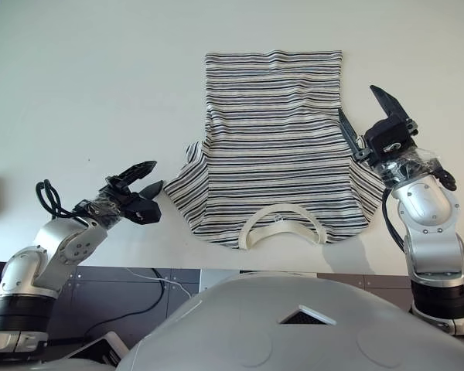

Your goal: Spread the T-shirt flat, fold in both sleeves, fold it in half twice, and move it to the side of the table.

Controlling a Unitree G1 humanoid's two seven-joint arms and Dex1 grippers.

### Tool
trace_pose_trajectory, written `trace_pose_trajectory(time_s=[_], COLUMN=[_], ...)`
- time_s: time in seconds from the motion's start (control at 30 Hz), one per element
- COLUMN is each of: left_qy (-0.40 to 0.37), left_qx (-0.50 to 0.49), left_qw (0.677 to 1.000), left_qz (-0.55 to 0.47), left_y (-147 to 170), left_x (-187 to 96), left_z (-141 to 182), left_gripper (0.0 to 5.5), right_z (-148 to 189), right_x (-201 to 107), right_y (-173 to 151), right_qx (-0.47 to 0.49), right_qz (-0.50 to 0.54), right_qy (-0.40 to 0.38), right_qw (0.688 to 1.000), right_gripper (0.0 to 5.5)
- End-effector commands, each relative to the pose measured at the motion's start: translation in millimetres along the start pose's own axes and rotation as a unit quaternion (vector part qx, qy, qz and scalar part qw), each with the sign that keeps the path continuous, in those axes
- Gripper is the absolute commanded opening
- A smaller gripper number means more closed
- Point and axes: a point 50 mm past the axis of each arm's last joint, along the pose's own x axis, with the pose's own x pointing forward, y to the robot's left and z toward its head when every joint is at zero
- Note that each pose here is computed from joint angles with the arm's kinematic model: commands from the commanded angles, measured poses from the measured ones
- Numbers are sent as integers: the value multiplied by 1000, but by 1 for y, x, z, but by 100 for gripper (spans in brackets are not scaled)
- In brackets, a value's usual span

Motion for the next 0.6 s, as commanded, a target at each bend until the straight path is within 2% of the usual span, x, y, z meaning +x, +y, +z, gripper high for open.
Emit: trace_pose_trajectory(time_s=[0.03,0.23,0.37,0.6], left_qy=[-12,-40,-68,-64], left_qx=[7,4,-7,-10], left_qw=[991,984,985,986], left_qz=[-130,-174,-161,-151], left_y=[-48,-67,-68,-64], left_x=[-12,-24,-16,-13], left_z=[10,23,36,44], left_gripper=[286,286,286,286], right_z=[0,-1,0,-1], right_x=[2,1,4,9], right_y=[2,5,7,2], right_qx=[2,12,15,11], right_qz=[-4,-8,-6,0], right_qy=[2,5,3,-1], right_qw=[1000,1000,1000,1000], right_gripper=[275,275,275,275])
